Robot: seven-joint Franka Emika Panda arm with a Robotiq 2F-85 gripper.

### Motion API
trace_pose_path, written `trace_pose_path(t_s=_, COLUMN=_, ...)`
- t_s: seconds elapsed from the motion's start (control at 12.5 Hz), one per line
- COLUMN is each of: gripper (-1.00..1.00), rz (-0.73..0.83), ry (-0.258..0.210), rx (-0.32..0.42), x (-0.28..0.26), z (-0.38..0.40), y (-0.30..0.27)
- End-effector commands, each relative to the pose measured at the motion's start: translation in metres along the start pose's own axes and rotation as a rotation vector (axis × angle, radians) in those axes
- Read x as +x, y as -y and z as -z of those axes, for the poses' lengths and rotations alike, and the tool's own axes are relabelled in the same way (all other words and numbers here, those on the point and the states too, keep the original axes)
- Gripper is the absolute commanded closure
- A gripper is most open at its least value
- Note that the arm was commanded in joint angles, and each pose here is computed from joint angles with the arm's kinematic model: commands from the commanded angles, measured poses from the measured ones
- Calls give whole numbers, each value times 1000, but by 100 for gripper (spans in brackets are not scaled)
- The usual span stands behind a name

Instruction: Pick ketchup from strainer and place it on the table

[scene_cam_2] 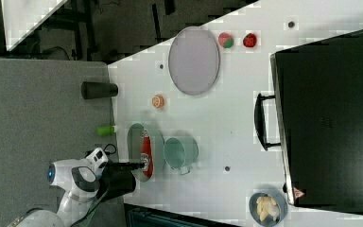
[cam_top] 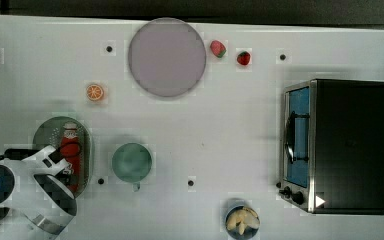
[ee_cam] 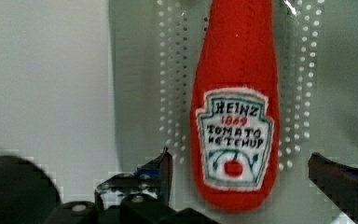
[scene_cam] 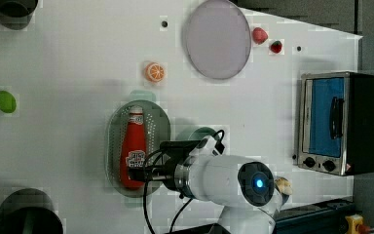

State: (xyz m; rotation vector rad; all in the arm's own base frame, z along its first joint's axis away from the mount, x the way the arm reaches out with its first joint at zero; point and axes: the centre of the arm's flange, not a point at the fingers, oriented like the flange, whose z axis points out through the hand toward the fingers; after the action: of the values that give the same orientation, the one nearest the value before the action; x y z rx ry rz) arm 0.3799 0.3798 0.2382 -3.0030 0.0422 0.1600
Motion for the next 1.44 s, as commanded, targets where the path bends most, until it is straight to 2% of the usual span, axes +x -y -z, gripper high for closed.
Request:
trace_pose_path(t_s=0.08, gripper=-100, rz=-63, ry=-27, rx=16, x=8, z=-13, y=1)
trace_pose_path(t_s=0.56, gripper=-100, rz=-66, ry=-32, rx=12, x=24, z=-56, y=0)
trace_pose_path(t_s=0.64, gripper=-91, rz=-71, ry=-28, rx=11, x=25, z=-62, y=2)
trace_pose_path(t_s=0.88, gripper=-21, rz=-71, ry=-24, rx=9, x=27, z=-70, y=5)
trace_pose_path(t_s=1.12, gripper=-21, rz=-68, ry=-56, rx=20, x=28, z=-49, y=10)
trace_pose_path(t_s=1.44, gripper=-21, rz=-133, ry=-116, rx=87, x=24, z=27, y=29)
